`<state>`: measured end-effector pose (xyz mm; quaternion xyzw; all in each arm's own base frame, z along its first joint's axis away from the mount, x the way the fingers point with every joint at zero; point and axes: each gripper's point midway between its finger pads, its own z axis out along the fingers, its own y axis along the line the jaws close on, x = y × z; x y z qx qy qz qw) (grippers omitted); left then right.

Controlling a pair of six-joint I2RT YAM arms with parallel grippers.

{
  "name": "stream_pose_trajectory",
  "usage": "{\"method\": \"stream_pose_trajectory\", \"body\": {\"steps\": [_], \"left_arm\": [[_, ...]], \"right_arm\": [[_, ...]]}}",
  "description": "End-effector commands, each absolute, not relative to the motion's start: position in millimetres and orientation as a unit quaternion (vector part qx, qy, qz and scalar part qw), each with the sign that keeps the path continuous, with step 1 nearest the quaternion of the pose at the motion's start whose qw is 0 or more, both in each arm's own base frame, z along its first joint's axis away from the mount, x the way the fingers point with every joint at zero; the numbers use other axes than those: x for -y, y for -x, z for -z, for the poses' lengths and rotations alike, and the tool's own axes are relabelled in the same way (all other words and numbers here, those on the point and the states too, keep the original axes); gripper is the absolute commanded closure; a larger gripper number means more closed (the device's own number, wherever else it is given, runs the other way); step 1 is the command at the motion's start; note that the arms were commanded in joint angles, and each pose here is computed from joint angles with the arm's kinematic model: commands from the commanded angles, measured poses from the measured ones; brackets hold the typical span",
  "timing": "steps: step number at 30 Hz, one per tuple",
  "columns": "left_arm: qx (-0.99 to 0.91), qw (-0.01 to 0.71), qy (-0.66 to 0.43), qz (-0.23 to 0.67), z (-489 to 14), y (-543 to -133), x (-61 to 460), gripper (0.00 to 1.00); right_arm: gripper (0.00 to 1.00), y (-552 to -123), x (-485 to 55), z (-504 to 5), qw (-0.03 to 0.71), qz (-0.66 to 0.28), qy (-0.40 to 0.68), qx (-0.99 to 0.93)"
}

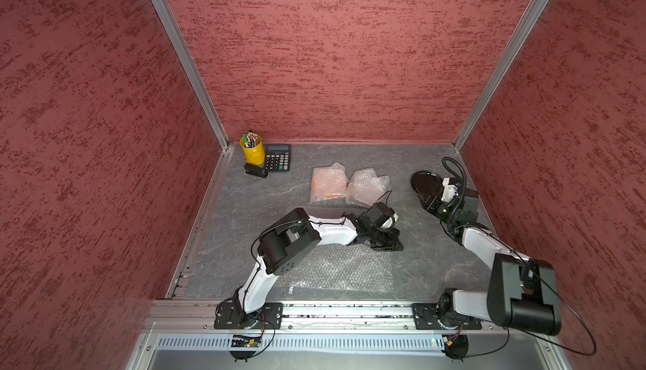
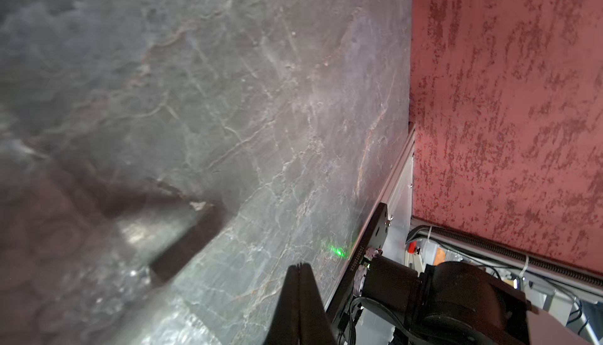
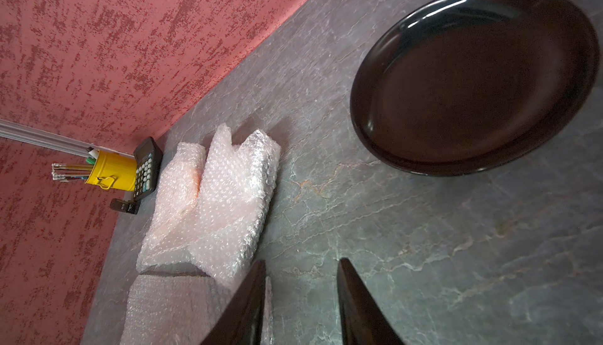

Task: Unpack dinner plates from bubble wrap
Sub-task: Move the bubble wrap to the corner of the board.

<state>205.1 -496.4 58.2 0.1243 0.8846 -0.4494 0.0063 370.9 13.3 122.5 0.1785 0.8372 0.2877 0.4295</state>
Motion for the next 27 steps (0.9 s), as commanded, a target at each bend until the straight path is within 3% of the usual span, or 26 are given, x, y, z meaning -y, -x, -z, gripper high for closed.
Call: {"method": "stream_pose_trajectory", "body": {"steps": [1, 14, 27], "left_arm": [[-0.893, -0.004, -0.1, 0.439, -48.1, -214.3, 490.7, 0.98], [-0.921, -0.037, -0.092, 0.376, -5.8, -208.9, 462.1, 0.96], [-0.952, -0.011, -0.06, 0.301, 8.0, -218.3, 376.2, 0.96]], "right_arm": [[0.61, -367.3, -18.2, -125.9, 0.433, -0.295, -0.17, -0.835], [0.61, -367.4, -20.8, -134.7, 0.44, -0.308, -0.169, -0.827], [0.61, -367.3, -22.2, -132.3, 0.437, -0.312, -0.171, -0.826]]}}
